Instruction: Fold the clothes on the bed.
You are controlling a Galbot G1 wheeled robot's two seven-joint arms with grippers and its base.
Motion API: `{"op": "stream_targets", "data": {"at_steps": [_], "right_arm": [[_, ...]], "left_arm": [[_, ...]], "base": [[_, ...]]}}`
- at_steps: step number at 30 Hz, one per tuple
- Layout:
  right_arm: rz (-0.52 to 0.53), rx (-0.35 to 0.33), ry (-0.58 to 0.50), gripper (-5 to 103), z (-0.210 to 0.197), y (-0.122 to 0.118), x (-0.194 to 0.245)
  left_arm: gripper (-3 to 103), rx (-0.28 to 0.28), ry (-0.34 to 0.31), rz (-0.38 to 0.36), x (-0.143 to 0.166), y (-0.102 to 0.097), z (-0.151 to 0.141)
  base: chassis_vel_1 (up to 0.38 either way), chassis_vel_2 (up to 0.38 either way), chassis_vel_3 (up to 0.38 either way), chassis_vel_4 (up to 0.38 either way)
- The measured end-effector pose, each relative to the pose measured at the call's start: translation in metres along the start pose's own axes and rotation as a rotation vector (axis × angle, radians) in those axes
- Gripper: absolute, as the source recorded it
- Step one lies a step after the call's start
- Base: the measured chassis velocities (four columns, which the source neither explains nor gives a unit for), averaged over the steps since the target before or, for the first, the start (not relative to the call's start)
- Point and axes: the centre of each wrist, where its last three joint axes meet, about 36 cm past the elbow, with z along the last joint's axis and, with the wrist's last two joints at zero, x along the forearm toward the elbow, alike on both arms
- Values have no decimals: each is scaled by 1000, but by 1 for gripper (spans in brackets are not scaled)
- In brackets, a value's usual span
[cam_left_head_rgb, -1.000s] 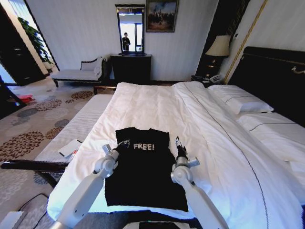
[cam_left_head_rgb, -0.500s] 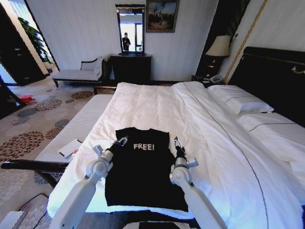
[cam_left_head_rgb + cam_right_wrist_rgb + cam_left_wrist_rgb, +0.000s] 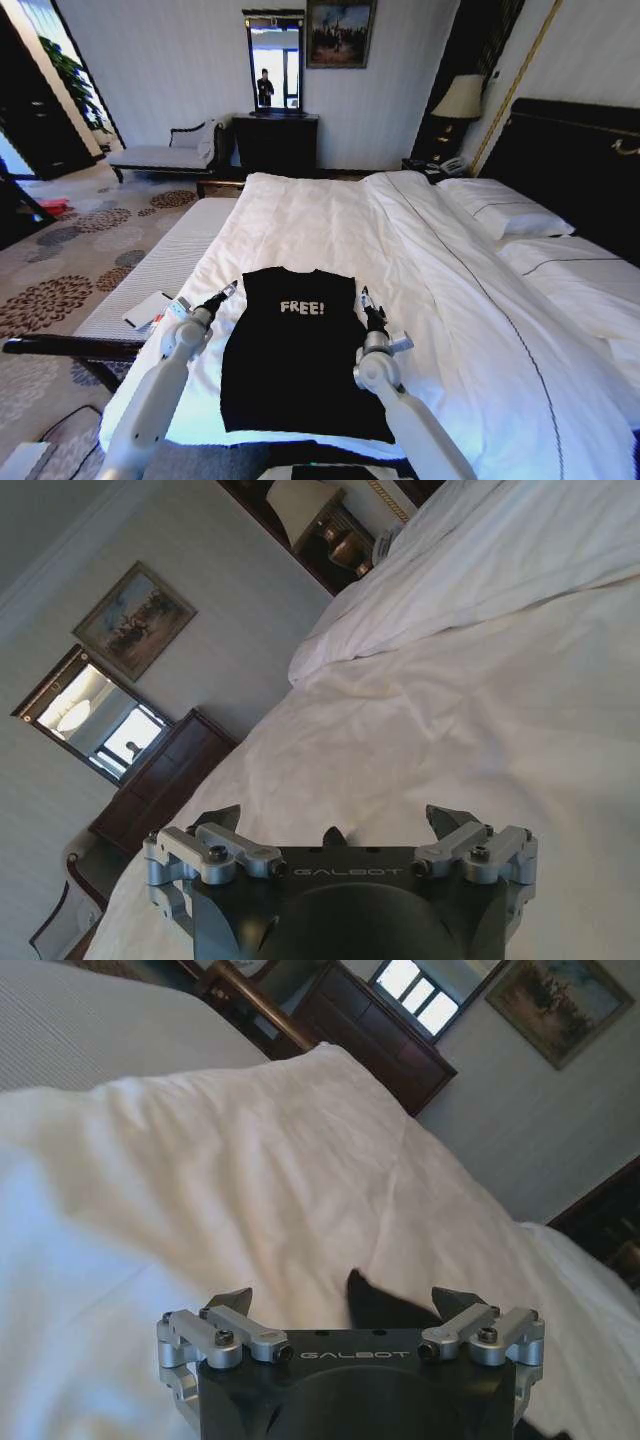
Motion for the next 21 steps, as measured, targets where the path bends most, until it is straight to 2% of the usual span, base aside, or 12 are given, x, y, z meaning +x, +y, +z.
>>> {"op": "stream_targets", "data": {"at_steps": [3,5,7,10,15,21], "right_arm": [[5,1,1,100,1,-1,-1],[14,3,0,100,1,-3,-2],[16,4,0,100,1,-3,-3],[25,8,-4,100,1,-6,-7],[30,9,-8,100,0,-5,-11],[35,11,-14,100,-1,-4,-15]], "left_arm": [[100,21,6,15,-13,-4,-1],[100,61,21,42,-31,-11,-2],[100,72,27,47,-35,-13,-1],[100,118,57,66,-56,-21,9],[100,135,80,76,-73,-26,19],[100,115,85,59,-91,-25,28]], "base": [[0,0,0,0],[0,0,0,0],[0,0,0,0],[0,0,0,0],[0,0,0,0],[0,0,0,0]]}}
